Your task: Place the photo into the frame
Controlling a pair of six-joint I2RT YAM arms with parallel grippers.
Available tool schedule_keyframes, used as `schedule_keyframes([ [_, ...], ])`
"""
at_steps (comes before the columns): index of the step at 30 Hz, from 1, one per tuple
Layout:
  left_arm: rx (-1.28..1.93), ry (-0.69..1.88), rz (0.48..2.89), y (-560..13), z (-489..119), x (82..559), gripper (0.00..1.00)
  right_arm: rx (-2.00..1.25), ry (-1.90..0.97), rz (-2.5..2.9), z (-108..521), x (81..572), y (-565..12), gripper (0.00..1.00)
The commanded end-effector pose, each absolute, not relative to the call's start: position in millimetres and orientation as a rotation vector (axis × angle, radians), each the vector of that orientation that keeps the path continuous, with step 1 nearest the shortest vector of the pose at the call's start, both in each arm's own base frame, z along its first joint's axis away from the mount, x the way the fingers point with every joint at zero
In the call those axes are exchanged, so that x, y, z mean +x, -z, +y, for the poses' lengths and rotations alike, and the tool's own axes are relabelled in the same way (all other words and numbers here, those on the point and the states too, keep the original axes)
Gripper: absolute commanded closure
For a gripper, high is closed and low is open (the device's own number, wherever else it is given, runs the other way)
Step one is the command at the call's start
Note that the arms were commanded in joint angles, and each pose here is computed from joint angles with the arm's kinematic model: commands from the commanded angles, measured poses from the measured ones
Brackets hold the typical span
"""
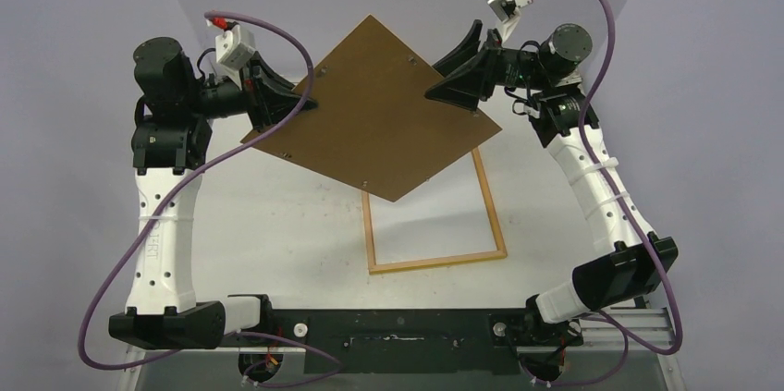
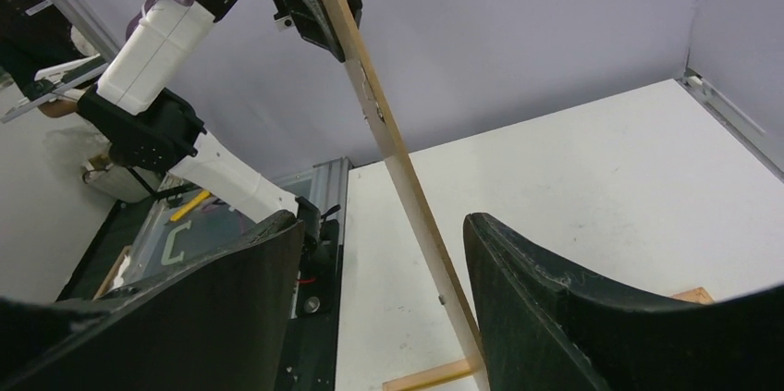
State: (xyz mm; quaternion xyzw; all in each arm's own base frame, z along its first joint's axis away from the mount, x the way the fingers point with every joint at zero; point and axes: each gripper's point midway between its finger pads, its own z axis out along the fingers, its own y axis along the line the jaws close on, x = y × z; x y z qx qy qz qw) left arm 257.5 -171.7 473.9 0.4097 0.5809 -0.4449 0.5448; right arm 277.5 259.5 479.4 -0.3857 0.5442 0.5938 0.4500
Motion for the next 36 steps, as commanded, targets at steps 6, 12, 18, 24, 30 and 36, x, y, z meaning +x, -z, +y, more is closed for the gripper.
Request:
schedule_keyframes([
  [6,0.934,0.956,1.308,-496,-168,262,1.00,-0.890,-1.395,1.368,256,285,-497,0.39],
  [12,0.916,0.962,1.285,-505,-169,261,1.00,-0.870,-1.235,1.527,244,295,-466,0.37],
  [18,0.920,0.965,1.283,-506,-169,257,1.00,-0.890,-1.214,1.547,239,287,-461,0.42],
  [24,0.899,0.970,1.292,-507,-168,261,1.00,-0.933,-1.218,1.546,236,269,-459,0.60],
  [30,0.842,0.980,1.296,-511,-168,274,1.00,-0.937,-1.230,1.552,235,255,-458,0.85],
  [36,0.792,0.991,1.307,-512,-167,285,1.00,-0.899,-1.215,1.538,236,247,-463,1.00],
])
